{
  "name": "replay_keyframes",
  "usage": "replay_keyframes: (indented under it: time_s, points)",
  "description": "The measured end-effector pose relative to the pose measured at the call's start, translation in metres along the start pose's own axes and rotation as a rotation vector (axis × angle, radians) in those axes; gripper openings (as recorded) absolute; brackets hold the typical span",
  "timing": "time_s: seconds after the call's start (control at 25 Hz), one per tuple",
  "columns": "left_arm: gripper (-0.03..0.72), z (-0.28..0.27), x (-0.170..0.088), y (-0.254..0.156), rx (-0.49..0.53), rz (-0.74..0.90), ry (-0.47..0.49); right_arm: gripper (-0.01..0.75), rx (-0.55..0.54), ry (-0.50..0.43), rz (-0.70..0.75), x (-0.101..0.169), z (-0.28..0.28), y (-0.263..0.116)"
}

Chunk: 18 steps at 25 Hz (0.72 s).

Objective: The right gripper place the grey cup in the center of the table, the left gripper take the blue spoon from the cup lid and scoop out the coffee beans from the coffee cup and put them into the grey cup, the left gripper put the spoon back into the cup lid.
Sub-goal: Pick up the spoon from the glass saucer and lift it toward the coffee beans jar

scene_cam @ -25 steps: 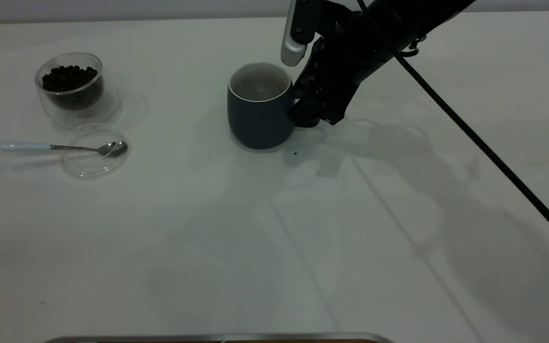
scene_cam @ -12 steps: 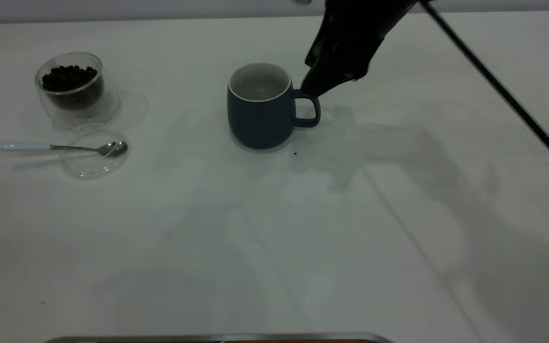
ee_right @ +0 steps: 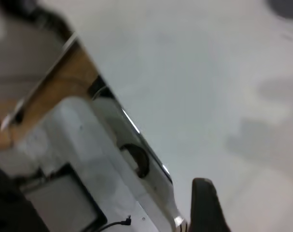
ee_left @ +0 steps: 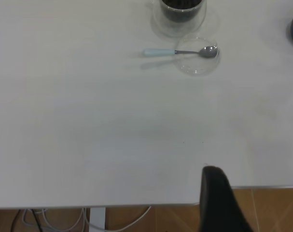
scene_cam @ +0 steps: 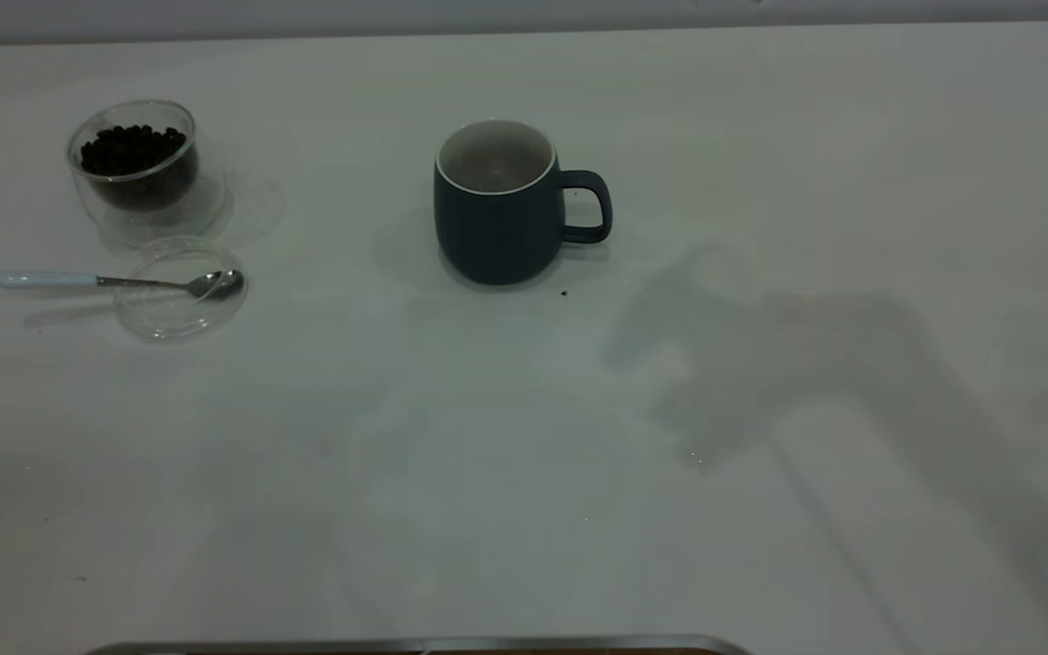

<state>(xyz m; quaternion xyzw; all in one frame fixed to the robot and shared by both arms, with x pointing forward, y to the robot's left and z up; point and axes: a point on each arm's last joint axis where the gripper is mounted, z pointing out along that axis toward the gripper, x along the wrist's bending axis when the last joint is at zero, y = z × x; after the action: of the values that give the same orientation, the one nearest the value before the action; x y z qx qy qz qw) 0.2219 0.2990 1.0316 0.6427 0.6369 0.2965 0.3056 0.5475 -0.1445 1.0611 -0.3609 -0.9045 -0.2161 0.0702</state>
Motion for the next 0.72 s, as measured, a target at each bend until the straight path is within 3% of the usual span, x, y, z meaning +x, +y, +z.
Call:
replay_keyframes:
  time_s: [0.16,0.36,0.72]
  points:
    - [0.454,0.000,0.000,0.000,0.000,0.000,0.000,0.511,-0.067,-0.168,0.141,0.033,-0.061,-0.044]
    - [0.454,0.000,0.000,0.000,0.000,0.000,0.000,0.511,-0.137,-0.385,0.220,0.068,-0.102,-0.126]
    - [0.454,0.000,0.000,0.000,0.000,0.000,0.000,0.511,-0.233,-0.497,0.394,0.091,-0.076,-0.241]
